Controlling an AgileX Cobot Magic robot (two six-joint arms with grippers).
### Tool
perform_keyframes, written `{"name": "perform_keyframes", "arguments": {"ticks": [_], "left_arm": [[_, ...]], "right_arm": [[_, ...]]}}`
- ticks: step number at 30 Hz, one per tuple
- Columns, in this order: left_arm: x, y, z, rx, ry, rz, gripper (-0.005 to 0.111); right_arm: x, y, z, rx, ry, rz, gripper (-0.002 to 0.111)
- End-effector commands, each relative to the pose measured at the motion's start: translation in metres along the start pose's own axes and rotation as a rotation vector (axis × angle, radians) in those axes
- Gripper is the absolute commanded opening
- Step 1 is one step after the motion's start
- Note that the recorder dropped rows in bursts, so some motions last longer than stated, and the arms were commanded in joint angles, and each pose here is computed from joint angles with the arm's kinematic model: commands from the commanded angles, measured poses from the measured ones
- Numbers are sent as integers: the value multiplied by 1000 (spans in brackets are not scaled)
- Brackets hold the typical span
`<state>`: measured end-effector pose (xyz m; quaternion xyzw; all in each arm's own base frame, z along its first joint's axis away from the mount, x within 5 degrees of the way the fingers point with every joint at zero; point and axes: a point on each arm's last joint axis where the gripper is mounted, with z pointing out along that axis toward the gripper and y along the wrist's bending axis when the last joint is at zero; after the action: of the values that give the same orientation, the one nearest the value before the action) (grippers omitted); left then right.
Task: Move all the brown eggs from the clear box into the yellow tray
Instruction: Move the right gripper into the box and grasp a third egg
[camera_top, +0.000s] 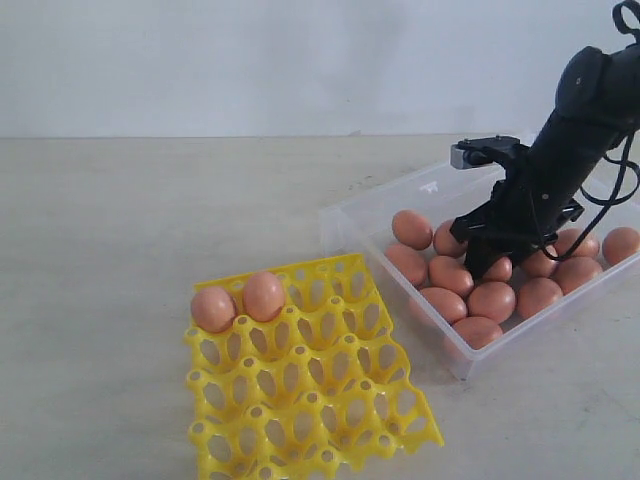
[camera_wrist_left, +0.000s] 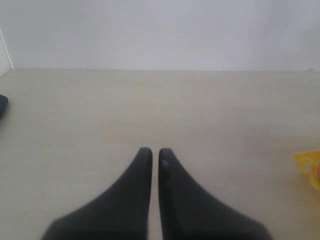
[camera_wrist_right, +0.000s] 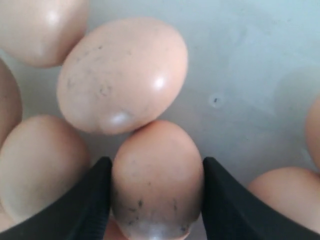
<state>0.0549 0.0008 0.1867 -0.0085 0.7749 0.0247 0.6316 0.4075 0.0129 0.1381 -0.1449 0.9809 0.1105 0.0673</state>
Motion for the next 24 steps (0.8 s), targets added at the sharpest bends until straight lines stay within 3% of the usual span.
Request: {"name": "perform_keyframes", "arguments": {"ticks": [1,11,16,19,24], "left_arm": [[-1,0,0,-3,-11,2,4],[-1,0,0,-3,-11,2,4],[-1,0,0,-3,-11,2,4],[-1,0,0,-3,-11,2,4],[-1,0,0,-3,-11,2,4]], "right_arm": [[-3,-1,-6,21,-44,60,0],[-10,16,-85,84,-290,100,0],[-8,27,-130,159,-647,134,0],[4,37,-151,294,-953,121,0],[39,51,-141,438,-1216,107,0]]}}
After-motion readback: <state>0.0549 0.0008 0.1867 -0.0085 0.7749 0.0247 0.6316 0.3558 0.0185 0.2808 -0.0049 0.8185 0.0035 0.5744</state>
